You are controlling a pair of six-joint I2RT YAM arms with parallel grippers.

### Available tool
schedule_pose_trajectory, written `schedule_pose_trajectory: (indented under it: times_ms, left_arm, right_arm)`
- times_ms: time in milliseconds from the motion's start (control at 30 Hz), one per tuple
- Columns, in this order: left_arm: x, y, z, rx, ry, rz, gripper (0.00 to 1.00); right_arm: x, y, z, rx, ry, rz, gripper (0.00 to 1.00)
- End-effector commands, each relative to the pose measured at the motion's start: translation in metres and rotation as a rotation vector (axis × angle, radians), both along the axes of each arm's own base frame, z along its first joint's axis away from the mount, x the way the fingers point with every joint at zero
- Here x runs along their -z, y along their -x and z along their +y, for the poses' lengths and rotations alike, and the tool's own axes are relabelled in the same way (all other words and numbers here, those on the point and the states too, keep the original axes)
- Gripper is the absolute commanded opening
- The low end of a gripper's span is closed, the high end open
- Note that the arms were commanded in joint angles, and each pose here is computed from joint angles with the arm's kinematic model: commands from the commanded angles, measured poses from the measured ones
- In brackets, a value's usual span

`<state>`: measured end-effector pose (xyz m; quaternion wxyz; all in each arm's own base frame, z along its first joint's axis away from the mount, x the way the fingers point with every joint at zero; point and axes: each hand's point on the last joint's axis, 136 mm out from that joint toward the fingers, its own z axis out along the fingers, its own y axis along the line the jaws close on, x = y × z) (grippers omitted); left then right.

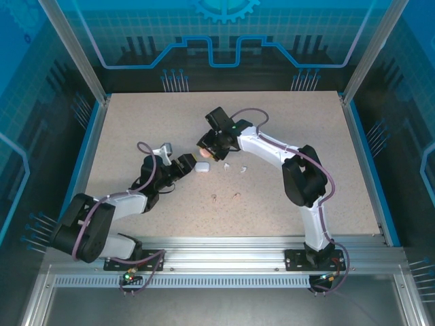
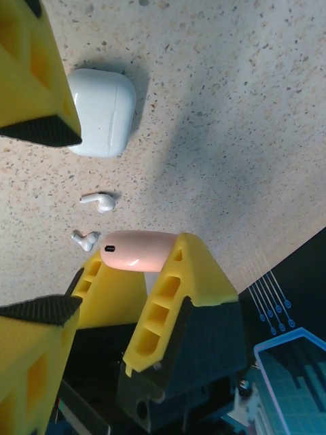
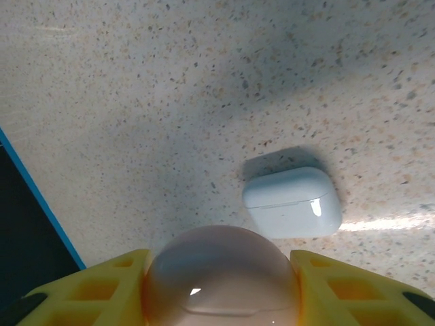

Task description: Insert wireless bluetooth earbuds into charging case

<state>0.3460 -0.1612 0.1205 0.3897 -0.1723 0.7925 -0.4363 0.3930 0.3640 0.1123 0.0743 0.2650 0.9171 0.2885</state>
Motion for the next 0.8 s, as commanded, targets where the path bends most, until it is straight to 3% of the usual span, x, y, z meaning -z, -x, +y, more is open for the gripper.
schedule_pose_trajectory:
  times_ms: [0, 767]
  left_arm:
    - [-0.025, -0.011, -0.008, 0.018, 0.022, -0.107, 0.56]
    - [-0.019, -0.017, -0.02, 0.013, 0.021, -0.129, 0.47]
  right_arm:
    - [0.002, 0.007, 0.014, 0.004, -0.033, 0.027, 0.48]
    - [-0.01, 0.016, 0.039, 0.005, -0.094, 0.023, 0.48]
